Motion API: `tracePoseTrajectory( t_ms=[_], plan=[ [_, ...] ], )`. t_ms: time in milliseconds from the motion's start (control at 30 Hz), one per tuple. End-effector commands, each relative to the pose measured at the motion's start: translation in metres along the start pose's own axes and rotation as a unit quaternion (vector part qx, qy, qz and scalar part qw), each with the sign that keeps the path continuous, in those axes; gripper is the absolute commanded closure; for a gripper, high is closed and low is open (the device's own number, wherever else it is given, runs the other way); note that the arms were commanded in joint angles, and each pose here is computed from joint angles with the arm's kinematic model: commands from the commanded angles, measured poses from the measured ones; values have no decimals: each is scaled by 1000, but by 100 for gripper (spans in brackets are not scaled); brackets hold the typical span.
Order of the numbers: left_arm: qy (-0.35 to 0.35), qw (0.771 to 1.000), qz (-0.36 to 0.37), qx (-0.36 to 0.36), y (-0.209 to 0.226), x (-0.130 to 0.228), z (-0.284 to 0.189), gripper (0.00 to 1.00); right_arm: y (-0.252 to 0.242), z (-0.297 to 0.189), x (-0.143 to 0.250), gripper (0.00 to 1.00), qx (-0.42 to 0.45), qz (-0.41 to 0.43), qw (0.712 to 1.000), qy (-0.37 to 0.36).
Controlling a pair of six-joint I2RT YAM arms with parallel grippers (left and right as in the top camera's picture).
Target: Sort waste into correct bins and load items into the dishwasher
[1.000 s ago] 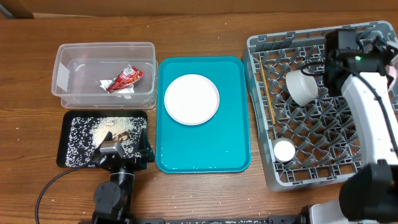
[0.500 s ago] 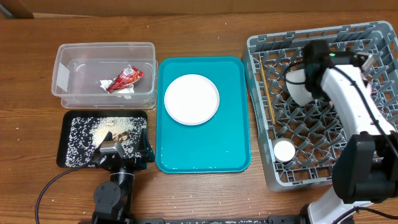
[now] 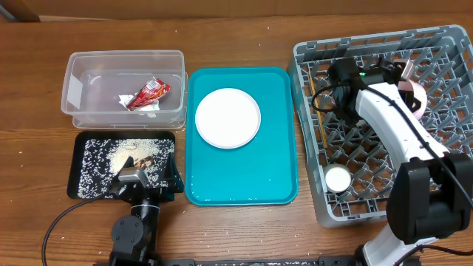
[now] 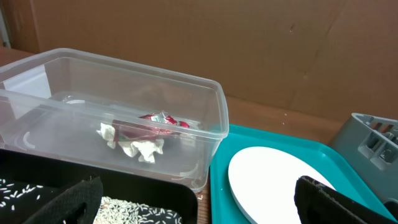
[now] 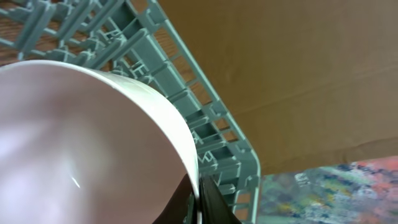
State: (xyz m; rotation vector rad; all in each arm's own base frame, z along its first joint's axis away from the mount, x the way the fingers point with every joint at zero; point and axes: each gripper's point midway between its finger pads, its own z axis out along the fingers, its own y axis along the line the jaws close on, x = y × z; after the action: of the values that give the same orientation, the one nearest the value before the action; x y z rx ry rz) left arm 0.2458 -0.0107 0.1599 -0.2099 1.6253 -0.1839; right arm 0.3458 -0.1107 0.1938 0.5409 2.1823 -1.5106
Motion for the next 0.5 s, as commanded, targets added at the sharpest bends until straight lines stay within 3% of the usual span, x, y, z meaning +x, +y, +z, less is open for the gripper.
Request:
tracePoseTrajectory(
  t_ms=[0, 267, 467],
  plan=[
    [-6, 1000, -2, -9, 4, -2, 0, 0, -14, 17, -1, 96, 39, 8, 999, 0],
    [-6, 1000, -2, -10, 4, -2, 0, 0, -22, 58, 24, 96, 27, 39, 995, 91],
    [-6, 1000, -2, -9, 4, -2, 0, 0, -2, 43, 22, 96, -8, 41, 996, 81]
  ],
)
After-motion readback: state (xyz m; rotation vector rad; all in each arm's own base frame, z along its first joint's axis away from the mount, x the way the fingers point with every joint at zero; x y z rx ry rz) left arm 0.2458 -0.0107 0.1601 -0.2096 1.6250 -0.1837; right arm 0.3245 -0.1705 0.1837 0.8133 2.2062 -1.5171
